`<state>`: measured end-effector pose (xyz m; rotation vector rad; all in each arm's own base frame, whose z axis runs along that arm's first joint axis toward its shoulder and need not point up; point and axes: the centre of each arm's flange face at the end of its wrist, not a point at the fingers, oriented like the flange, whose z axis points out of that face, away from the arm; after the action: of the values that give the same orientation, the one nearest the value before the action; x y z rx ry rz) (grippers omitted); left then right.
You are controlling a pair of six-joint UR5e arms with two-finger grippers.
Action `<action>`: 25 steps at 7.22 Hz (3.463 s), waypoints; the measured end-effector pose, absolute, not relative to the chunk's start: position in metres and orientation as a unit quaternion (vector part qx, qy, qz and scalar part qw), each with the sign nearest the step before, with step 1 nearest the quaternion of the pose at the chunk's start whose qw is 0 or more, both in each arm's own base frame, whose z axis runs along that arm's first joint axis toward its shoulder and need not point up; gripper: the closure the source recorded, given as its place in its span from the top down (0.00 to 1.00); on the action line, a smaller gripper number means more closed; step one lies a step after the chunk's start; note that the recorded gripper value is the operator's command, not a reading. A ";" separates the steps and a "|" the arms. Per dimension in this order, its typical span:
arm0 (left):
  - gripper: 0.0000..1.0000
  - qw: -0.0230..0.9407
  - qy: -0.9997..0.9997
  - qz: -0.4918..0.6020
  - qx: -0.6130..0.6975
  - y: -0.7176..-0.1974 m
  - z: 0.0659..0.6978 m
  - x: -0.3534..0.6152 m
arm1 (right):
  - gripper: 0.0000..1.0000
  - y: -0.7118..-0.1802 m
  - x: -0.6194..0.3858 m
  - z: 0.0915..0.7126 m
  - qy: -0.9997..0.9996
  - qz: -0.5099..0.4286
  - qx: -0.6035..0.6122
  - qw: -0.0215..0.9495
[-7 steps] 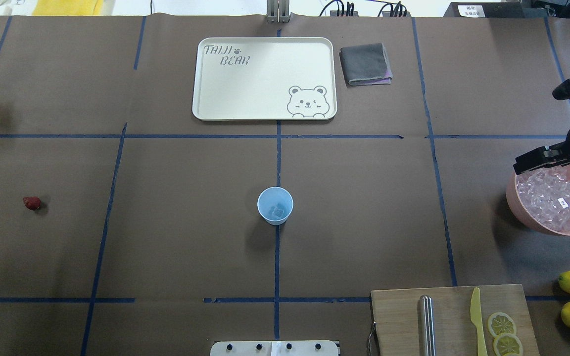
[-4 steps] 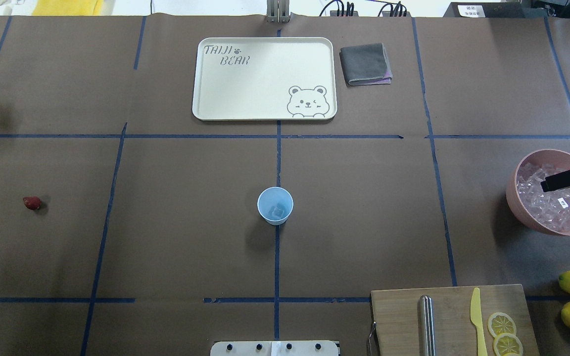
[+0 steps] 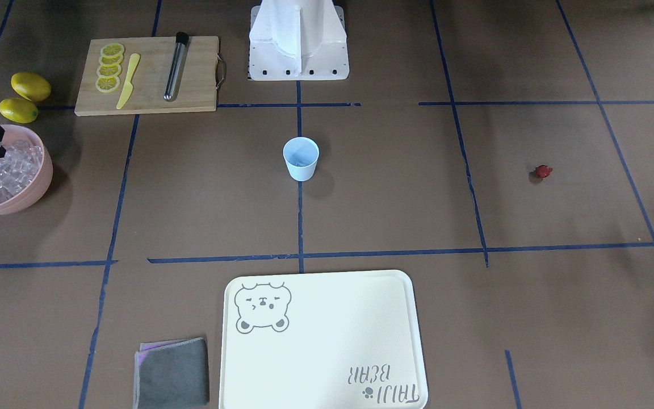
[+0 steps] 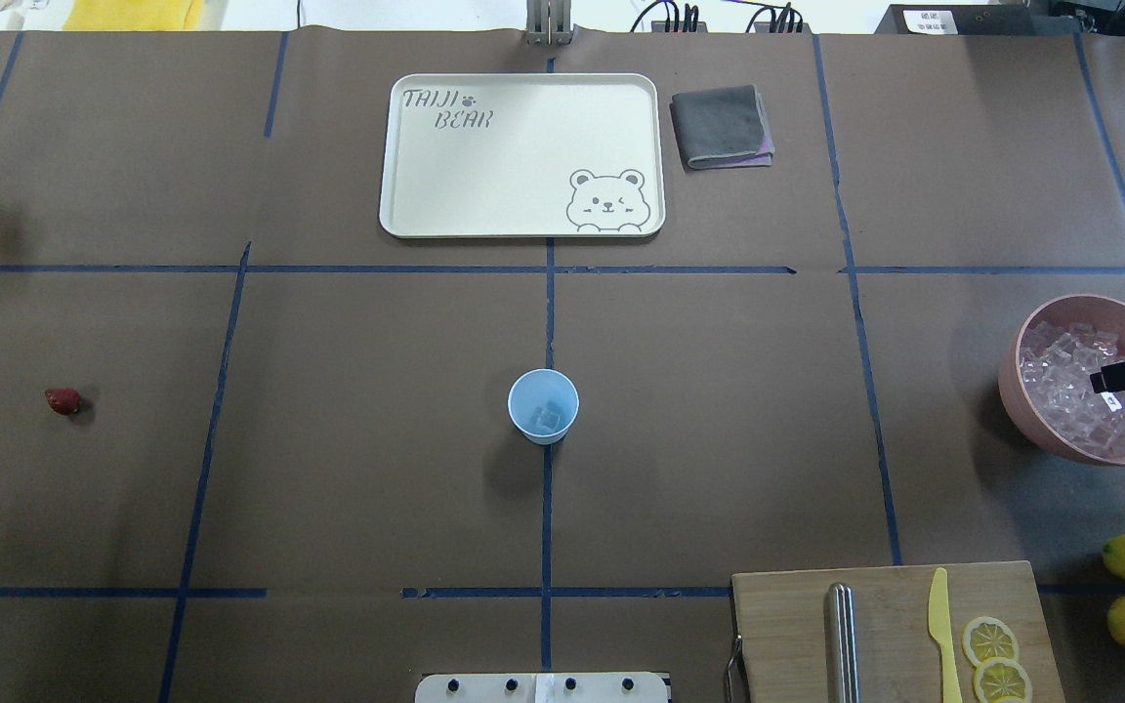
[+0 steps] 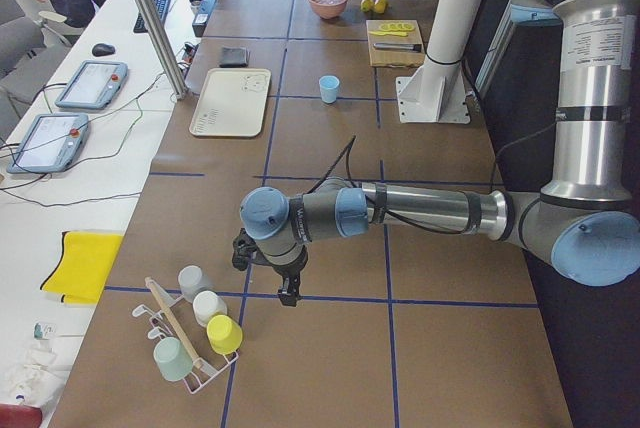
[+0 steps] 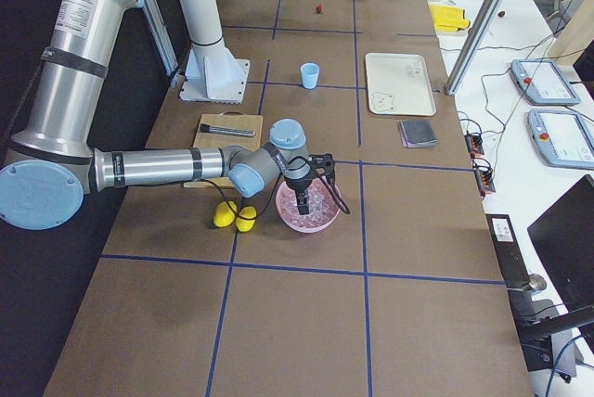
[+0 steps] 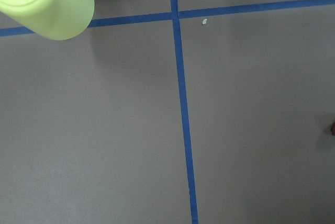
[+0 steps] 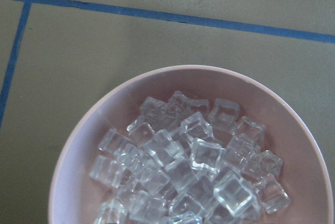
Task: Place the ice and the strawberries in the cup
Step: 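Lower the right gripper into the bowl and grasp another ice cube, then carry the ice cube with the right gripper over the cup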
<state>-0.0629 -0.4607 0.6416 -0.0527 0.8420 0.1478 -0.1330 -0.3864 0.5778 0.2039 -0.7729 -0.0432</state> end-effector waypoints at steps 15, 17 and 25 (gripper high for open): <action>1.00 0.901 0.428 0.070 -0.019 -0.462 0.635 -0.060 | 0.01 -0.402 -0.133 0.600 -0.372 0.001 0.086 0.924; 1.00 0.901 0.428 0.070 -0.019 -0.462 0.635 -0.060 | 0.01 -0.414 -0.105 0.586 -0.398 0.026 0.089 0.913; 1.00 0.901 0.428 0.069 -0.020 -0.462 0.637 -0.060 | 0.00 -0.494 -0.239 0.390 -0.418 -0.048 0.102 0.902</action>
<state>-0.0601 -0.4616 0.6366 -0.0423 0.8855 0.1432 -0.2391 -0.4938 0.3903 0.2112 -0.8643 -0.0983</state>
